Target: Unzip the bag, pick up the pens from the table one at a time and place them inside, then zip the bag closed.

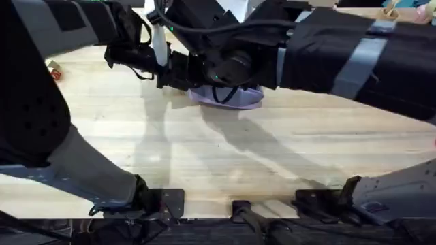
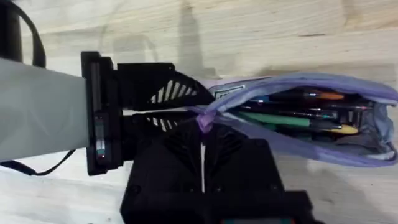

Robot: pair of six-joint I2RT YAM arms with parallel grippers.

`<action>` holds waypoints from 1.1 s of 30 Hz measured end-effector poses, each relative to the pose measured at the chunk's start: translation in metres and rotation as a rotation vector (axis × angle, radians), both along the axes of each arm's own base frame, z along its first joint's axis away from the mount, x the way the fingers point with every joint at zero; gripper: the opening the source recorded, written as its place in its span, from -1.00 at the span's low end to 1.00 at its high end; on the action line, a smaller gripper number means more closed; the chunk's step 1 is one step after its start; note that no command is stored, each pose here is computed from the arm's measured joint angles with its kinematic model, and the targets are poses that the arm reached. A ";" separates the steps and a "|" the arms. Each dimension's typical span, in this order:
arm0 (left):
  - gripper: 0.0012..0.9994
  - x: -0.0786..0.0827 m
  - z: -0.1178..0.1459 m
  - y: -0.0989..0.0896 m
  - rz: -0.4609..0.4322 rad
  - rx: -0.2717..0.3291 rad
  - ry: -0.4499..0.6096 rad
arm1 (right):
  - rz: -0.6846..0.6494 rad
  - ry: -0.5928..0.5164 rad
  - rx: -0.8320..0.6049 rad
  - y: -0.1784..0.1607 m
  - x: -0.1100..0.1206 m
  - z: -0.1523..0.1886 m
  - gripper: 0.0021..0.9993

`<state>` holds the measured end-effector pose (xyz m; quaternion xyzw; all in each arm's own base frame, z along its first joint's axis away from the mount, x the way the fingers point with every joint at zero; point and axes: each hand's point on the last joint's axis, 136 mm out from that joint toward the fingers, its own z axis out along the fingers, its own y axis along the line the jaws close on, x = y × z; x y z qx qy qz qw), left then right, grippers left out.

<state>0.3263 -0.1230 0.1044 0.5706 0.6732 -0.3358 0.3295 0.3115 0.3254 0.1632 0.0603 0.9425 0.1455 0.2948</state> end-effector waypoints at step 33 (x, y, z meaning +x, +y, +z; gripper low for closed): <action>-0.92 -0.003 0.000 -0.002 -0.005 -0.003 0.016 | -0.140 0.205 -0.234 -0.159 0.052 -0.030 -0.94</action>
